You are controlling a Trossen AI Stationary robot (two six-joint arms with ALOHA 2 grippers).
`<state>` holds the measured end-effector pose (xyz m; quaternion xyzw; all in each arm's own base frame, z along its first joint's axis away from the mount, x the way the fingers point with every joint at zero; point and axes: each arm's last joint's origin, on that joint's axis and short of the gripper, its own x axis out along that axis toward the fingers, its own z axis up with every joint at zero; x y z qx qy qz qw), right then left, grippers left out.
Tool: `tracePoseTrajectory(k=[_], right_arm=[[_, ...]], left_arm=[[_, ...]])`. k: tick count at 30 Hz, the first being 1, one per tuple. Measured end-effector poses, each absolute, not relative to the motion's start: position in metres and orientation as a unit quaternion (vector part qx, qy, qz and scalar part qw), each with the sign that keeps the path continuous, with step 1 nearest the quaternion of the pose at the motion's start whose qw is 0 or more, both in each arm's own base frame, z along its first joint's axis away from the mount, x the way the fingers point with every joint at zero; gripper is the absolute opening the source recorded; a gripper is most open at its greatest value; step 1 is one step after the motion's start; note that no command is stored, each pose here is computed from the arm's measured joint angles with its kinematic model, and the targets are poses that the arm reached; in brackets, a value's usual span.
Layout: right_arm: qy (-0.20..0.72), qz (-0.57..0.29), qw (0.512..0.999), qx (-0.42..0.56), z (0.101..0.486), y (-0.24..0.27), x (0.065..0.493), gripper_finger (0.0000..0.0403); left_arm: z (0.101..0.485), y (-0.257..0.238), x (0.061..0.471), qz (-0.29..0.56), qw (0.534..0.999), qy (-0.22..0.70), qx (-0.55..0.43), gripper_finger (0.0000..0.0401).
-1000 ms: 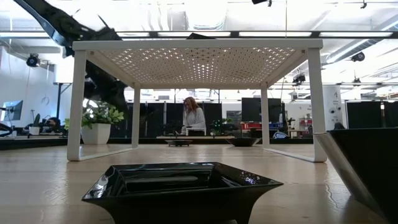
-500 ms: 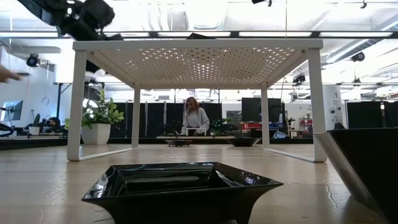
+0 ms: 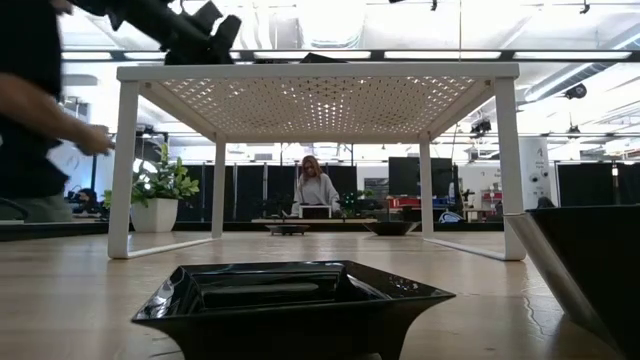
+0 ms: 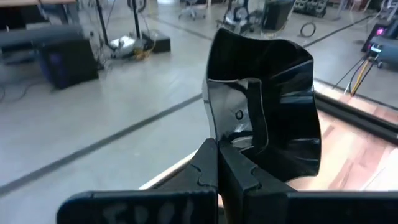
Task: Pick & Place Mini shaped plates
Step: Stack the black distorted square plate on top of the black distorted square plate on the shelf
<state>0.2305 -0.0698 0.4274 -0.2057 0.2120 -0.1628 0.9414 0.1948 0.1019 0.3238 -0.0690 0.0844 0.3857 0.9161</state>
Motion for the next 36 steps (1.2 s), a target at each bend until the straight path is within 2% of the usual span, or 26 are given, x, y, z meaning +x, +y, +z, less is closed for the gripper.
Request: tracePoseTrajectory(k=[14,25,36], right_arm=[[0.213,-0.121,0.944,-0.222,0.417,-0.068,0.235,0.0074],[0.221,-0.107,0.938,-0.245,0.4,-0.073,0.267,0.0115],[0.213,-0.128,0.932,-0.265,0.394,-0.08,0.286,0.0105]], left_arm=[[0.322,0.078,0.251,0.334,0.941,0.046,0.035,0.0],[0.327,0.071,0.289,0.341,0.932,0.073,0.097,0.0],[0.331,0.063,0.296,0.363,0.92,0.081,0.12,0.0]])
